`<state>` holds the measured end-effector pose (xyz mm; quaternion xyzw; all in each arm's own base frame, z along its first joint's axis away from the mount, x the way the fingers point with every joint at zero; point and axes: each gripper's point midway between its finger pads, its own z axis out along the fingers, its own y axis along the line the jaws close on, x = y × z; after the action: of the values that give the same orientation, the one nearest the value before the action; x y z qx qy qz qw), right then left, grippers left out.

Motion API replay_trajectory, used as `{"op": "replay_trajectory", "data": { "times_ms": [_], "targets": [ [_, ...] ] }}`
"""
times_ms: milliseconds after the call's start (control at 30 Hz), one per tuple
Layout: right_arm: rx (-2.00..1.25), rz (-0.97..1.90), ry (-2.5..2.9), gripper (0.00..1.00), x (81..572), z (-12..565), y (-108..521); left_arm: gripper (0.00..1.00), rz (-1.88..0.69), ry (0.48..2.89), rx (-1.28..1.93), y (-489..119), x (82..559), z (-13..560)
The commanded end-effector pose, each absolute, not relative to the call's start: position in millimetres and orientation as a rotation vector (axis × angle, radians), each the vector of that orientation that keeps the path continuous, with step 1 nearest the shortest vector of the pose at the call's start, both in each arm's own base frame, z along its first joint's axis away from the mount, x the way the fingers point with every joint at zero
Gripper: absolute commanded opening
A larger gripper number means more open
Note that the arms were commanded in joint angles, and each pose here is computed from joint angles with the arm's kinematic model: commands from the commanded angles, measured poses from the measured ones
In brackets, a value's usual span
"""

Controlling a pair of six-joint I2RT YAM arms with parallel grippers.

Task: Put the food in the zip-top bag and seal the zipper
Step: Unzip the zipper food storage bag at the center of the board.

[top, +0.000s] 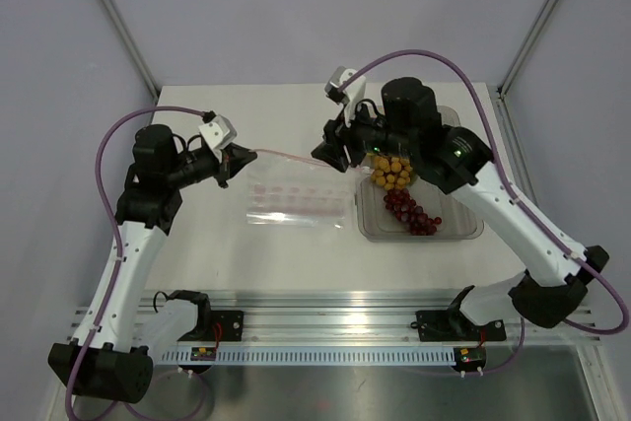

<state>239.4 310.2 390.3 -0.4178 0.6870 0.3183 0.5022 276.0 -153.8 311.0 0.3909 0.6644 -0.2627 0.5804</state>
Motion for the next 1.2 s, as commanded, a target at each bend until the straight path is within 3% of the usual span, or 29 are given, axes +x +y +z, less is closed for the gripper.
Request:
{"op": "replay_trajectory", "data": {
  "times_ms": [0,367,1167],
  "targets": [
    [-0.969,0.718,1.830,0.53,263,363,319,0.00,-0.603,1.442,0.978,-158,269,327],
    [-1.004,0.582,1.822,0.54,298,347,331,0.00,-0.604,1.435,1.020,-159,265,323],
    [-1.042,0.634,1.783,0.54,276,340,322,0.00,-0.604,1.444,1.023,-159,265,319]
  ]
}}
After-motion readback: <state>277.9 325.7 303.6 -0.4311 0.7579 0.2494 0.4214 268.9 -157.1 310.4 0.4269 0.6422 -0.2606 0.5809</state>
